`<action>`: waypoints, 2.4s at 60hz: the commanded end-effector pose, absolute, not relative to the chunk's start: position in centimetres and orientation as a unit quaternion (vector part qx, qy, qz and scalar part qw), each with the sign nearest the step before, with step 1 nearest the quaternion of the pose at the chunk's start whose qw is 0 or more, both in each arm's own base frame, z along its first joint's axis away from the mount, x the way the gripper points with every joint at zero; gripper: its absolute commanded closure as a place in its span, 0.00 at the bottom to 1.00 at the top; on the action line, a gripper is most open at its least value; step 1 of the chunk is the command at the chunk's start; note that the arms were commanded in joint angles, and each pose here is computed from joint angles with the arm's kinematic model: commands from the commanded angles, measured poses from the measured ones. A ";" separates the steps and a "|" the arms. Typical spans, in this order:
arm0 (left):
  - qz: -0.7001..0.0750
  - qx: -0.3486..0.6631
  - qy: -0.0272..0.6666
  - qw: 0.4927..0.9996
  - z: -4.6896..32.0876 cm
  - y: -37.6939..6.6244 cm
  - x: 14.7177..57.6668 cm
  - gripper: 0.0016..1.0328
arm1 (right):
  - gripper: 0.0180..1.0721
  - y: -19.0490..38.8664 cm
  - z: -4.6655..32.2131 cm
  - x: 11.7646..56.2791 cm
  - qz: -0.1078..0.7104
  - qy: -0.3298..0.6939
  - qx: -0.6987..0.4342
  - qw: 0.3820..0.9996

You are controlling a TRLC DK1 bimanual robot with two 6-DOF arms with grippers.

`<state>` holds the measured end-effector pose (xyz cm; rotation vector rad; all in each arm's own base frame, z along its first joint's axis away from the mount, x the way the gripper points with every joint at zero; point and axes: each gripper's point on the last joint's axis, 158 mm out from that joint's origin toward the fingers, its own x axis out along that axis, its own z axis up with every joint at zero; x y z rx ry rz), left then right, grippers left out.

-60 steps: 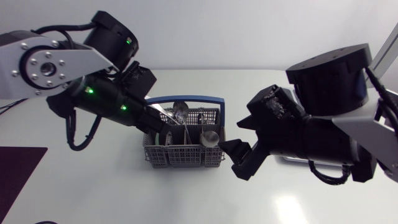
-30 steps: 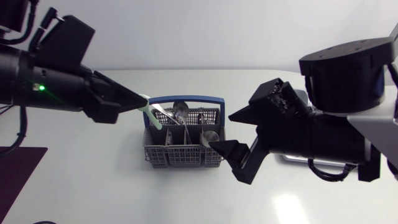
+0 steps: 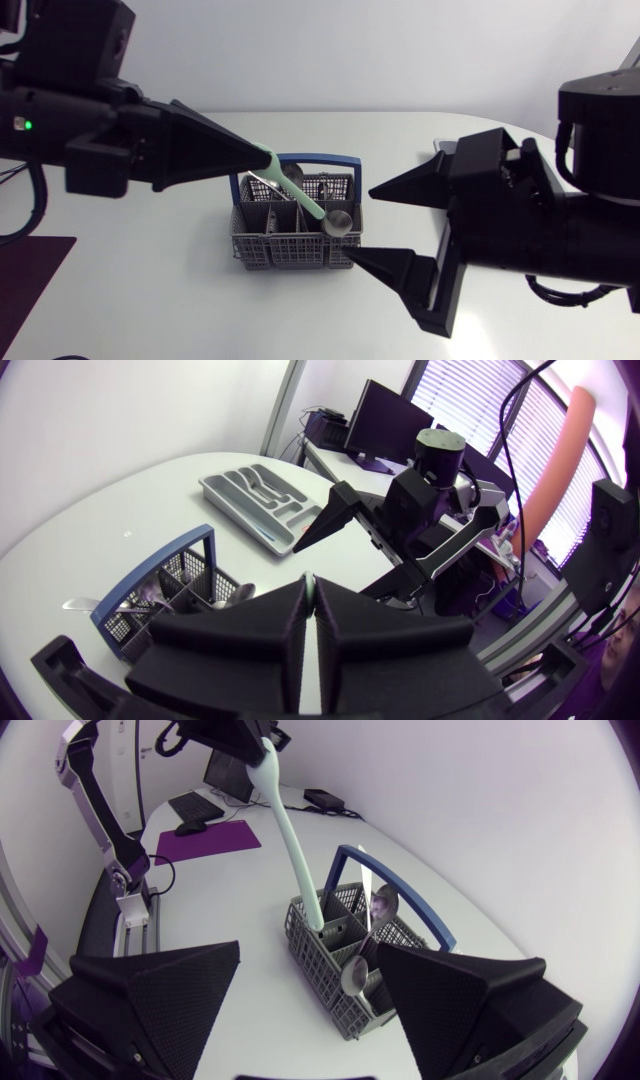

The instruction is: Sort the cutlery from the basket into the organizer compartments.

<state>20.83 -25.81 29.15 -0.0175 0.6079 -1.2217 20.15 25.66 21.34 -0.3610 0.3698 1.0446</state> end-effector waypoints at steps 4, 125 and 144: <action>-0.591 -0.018 0.309 0.745 27.3 -27.3 20.6 0.97 | 0.11 25.6 20.2 18.9 0.512 0.179 -0.185 0.820; -0.667 -0.046 0.356 0.653 26.1 -31.6 18.1 0.97 | 0.92 27.9 21.2 17.8 0.583 0.177 -0.123 0.784; -0.665 -0.050 0.336 0.665 27.4 -31.3 18.6 0.40 | 0.94 26.9 20.9 18.3 0.565 0.190 -0.117 0.794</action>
